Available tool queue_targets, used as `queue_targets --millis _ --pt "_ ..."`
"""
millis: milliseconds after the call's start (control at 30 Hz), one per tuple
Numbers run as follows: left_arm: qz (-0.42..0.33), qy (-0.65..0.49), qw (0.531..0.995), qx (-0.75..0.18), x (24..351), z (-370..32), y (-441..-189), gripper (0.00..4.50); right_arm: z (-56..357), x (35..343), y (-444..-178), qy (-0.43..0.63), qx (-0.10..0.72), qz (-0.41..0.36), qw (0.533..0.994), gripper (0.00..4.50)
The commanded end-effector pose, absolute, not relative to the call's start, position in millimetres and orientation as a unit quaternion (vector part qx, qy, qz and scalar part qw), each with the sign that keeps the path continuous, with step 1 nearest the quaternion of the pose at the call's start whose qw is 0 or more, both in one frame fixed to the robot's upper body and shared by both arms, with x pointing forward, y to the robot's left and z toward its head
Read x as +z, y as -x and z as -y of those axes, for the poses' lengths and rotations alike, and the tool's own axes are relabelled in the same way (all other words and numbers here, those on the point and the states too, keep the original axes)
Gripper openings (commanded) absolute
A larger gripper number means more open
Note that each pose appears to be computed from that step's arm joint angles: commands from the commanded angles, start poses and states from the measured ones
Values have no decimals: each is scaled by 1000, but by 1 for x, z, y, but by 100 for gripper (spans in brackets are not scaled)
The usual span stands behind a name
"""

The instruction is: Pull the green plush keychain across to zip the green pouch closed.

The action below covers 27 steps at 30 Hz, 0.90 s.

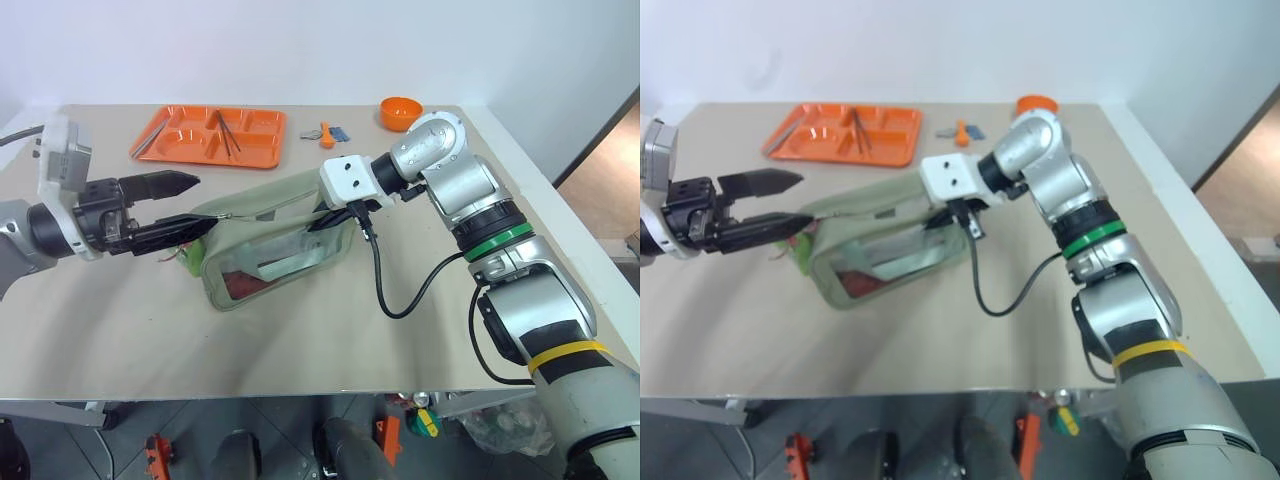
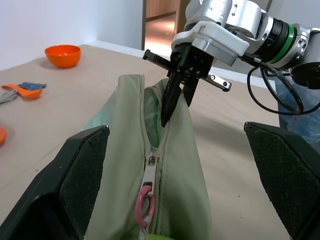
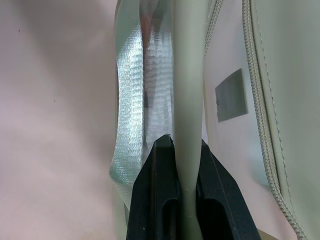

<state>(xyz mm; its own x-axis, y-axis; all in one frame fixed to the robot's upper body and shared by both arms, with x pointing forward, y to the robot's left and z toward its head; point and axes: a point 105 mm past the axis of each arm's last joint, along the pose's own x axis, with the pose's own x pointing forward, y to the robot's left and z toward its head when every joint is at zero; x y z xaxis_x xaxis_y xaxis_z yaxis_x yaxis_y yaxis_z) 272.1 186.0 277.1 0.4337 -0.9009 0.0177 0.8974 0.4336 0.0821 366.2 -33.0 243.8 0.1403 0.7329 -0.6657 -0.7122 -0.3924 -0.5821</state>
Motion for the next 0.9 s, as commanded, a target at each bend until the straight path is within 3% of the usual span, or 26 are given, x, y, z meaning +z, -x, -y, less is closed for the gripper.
queue_targets --millis 33,267,400,633,900 --pt "45 -33 844 -533 281 -186 -267 450 52 262 -382 525 595 9 608 6" --pt "57 -6 849 -525 276 -186 -264 450 79 281 -374 496 547 -35 673 6" --pt "55 3 849 -525 272 -184 -263 450 84 287 -347 499 555 -46 664 6" --pt "57 13 849 -525 271 -183 -265 450 61 297 -318 448 573 -41 685 6" --pt "57 11 852 -520 273 -184 -263 450 51 279 -307 425 591 -57 684 6"
